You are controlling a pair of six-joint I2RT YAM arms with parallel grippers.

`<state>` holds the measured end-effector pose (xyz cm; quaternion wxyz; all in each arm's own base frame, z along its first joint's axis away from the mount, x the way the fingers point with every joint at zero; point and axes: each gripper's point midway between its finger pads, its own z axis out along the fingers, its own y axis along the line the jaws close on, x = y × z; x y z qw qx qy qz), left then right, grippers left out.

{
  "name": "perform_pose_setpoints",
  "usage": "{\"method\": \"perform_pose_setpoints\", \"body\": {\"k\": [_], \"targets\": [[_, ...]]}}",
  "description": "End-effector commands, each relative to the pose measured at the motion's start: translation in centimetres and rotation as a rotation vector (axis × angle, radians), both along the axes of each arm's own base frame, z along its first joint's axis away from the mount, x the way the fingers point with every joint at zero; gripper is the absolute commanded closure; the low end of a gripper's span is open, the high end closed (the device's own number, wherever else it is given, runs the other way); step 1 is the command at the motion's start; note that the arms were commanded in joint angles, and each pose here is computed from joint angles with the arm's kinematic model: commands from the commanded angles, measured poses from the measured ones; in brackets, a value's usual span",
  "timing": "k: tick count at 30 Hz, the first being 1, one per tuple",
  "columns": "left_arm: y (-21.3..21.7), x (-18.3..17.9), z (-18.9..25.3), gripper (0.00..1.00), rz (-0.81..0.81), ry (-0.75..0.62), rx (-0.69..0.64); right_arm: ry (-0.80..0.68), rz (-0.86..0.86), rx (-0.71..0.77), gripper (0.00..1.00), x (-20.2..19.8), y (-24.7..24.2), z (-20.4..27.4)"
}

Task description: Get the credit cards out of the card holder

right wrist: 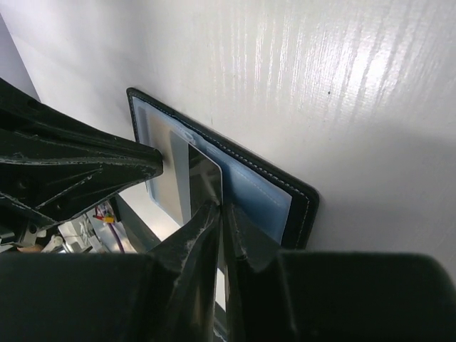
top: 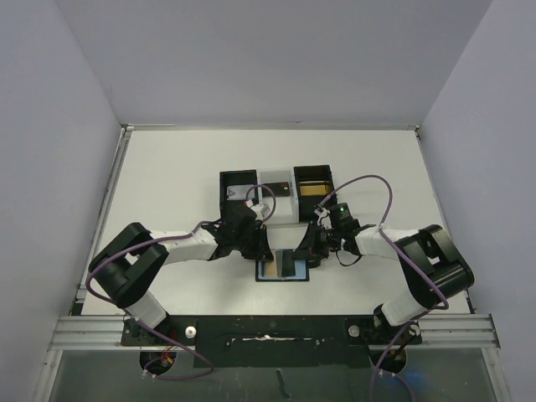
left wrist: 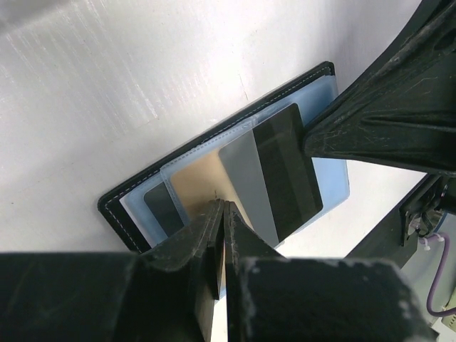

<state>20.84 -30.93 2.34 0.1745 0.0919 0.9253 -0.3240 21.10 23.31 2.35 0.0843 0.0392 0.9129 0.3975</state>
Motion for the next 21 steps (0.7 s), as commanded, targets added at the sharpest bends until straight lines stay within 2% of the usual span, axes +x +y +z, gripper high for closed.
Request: {"method": "perform_pose_setpoints", "body": {"k": [1,4,8,21], "targets": [[1.2,-0.6,-1.9,0.96,-0.017,0.021,0.081,-0.039,-0.028,0.066,0.86,0.7,1.0,1.3],[1.0,-0.6,-1.8,0.97,-0.023,0.019,0.08,-0.032,-0.052,0.066,0.72,0.5,1.0,1.1],[0.9,-0.7,-1.5,0.97,-0.025,0.019,0.074,-0.02,-0.08,0.041,0.66,0.2,0.8,0.4],[-1.5,-0.4,3.3,0.83,-0.122,-0.078,-0.031,-0.016,-0.157,0.066,0.68,-0.1,0.6,-0.4]]}}
